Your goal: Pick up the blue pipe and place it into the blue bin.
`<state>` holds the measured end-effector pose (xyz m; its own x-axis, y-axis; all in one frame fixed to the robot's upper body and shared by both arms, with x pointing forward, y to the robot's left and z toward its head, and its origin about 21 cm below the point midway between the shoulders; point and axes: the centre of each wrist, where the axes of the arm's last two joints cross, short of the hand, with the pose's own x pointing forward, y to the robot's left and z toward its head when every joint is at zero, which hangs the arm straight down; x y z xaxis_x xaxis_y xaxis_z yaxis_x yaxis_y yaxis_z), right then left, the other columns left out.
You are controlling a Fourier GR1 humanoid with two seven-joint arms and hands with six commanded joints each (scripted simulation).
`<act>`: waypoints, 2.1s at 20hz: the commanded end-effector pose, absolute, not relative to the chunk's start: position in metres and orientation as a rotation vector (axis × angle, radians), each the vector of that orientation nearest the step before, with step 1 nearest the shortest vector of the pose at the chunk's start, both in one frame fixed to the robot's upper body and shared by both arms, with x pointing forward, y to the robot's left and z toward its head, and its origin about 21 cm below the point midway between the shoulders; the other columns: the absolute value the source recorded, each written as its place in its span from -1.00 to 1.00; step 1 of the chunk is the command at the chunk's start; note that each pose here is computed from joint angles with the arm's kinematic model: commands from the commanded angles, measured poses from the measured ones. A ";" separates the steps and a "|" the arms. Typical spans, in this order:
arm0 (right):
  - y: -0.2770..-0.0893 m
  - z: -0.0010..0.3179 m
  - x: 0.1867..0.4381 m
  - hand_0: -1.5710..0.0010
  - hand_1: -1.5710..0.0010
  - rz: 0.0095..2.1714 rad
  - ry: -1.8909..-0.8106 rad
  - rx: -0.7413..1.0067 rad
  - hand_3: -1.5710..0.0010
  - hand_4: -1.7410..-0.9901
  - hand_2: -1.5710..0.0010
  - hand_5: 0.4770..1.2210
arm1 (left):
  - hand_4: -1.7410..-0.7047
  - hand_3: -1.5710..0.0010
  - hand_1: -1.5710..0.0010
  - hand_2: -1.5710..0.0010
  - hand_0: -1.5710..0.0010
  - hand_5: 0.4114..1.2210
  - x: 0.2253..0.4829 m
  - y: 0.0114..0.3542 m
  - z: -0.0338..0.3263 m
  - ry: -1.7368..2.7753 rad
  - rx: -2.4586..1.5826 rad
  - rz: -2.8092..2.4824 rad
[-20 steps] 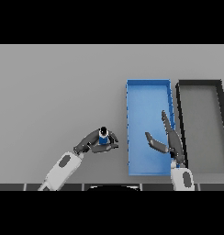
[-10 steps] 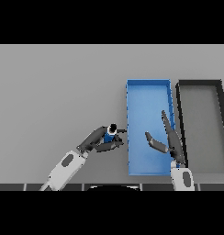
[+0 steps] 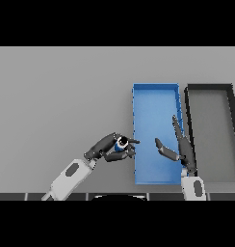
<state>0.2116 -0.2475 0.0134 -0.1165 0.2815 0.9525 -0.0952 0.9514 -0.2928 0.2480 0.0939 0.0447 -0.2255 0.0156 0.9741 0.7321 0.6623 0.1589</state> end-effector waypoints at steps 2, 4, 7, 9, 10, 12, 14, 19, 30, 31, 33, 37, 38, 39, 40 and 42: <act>-0.247 0.014 0.211 1.00 1.00 0.321 -1.661 -0.138 1.00 0.64 1.00 -0.66 | -1.00 -0.90 -0.99 -0.99 -0.99 0.99 0.248 0.094 0.042 -1.671 -0.592 -0.757; -0.248 0.012 0.208 1.00 1.00 0.314 -1.649 -0.129 1.00 0.55 1.00 -0.66 | -1.00 -0.90 -1.00 -1.00 -1.00 0.99 0.250 0.095 0.043 -1.668 -0.582 -0.755; -0.249 0.012 0.201 1.00 1.00 0.300 -1.645 -0.108 1.00 0.50 1.00 -0.66 | -1.00 -0.90 -1.00 -1.00 -1.00 1.00 0.250 0.092 0.041 -1.657 -0.576 -0.763; -0.250 0.019 0.203 1.00 1.00 0.280 -1.713 -0.008 1.00 0.45 1.00 -0.61 | -1.00 -0.90 -1.00 -1.00 -1.00 1.00 0.253 0.092 0.042 -1.656 -0.568 -0.769; -0.255 0.028 0.208 1.00 1.00 0.261 -1.734 0.088 1.00 0.45 1.00 -0.65 | -1.00 -0.90 -1.00 -1.00 -1.00 1.00 0.252 0.092 0.043 -1.653 -0.572 -0.769; -0.265 0.053 0.211 1.00 1.00 0.327 -1.766 0.232 1.00 0.36 1.00 -0.74 | -1.00 -0.90 -1.00 -1.00 -1.00 1.00 0.249 0.093 0.043 -1.657 -0.584 -0.772; -0.268 0.080 0.214 1.00 1.00 0.429 -1.765 0.348 1.00 0.22 1.00 -0.84 | -1.00 -0.90 -1.00 -1.00 -1.00 1.00 0.248 0.097 0.043 -1.654 -0.583 -0.784; -0.243 0.127 0.221 1.00 1.00 0.698 -1.708 0.504 1.00 0.16 1.00 -0.93 | -1.00 -0.89 -1.00 -1.00 -1.00 1.00 0.256 0.099 0.045 -1.657 -0.559 -0.778; -0.166 0.154 0.252 1.00 1.00 1.041 -1.640 0.637 1.00 0.37 1.00 -0.85 | -1.00 -0.95 -1.00 -1.00 -1.00 1.00 0.253 0.095 0.042 -1.654 -0.635 -0.808; -0.160 0.156 0.256 1.00 1.00 1.063 -1.639 0.645 1.00 0.37 1.00 -0.86 | -1.00 -0.96 -1.00 -1.00 -1.00 1.00 0.252 0.095 0.045 -1.656 -0.634 -0.810; -0.149 0.159 0.264 1.00 1.00 1.074 -1.630 0.660 1.00 0.39 1.00 -0.91 | -1.00 -0.96 -1.00 -1.00 -1.00 1.00 0.252 0.098 0.043 -1.666 -0.608 -0.821; -0.130 0.166 0.275 0.77 0.71 1.129 -1.622 0.709 0.79 0.19 0.70 -0.91 | -0.99 -0.64 -0.69 -0.68 -0.77 1.00 0.253 0.101 0.045 -1.666 -0.584 -0.852; -0.126 0.166 0.276 0.56 0.52 1.147 -1.606 0.713 0.62 0.08 0.52 -0.92 | -0.89 -0.31 -0.37 -0.35 -0.50 1.00 0.255 0.102 0.045 -1.607 -0.512 -0.944; -0.118 0.164 0.278 0.33 0.32 1.168 -1.586 0.714 0.44 0.01 0.32 -0.92 | -0.64 -0.05 -0.12 -0.08 -0.26 1.00 0.254 0.102 0.046 -1.538 -0.482 -0.992; -0.115 0.165 0.279 0.09 0.11 1.184 -1.600 0.729 0.19 -0.17 0.06 -0.88 | -0.50 0.16 0.10 0.13 -0.04 1.00 0.252 0.101 0.049 -1.525 -0.469 -0.998; -0.113 0.163 0.277 -0.31 -0.29 1.177 -1.596 0.820 -0.11 -0.44 -0.32 -0.65 | -0.68 0.01 -0.12 -0.10 -0.19 1.00 0.253 0.102 0.048 -1.575 -0.465 -0.954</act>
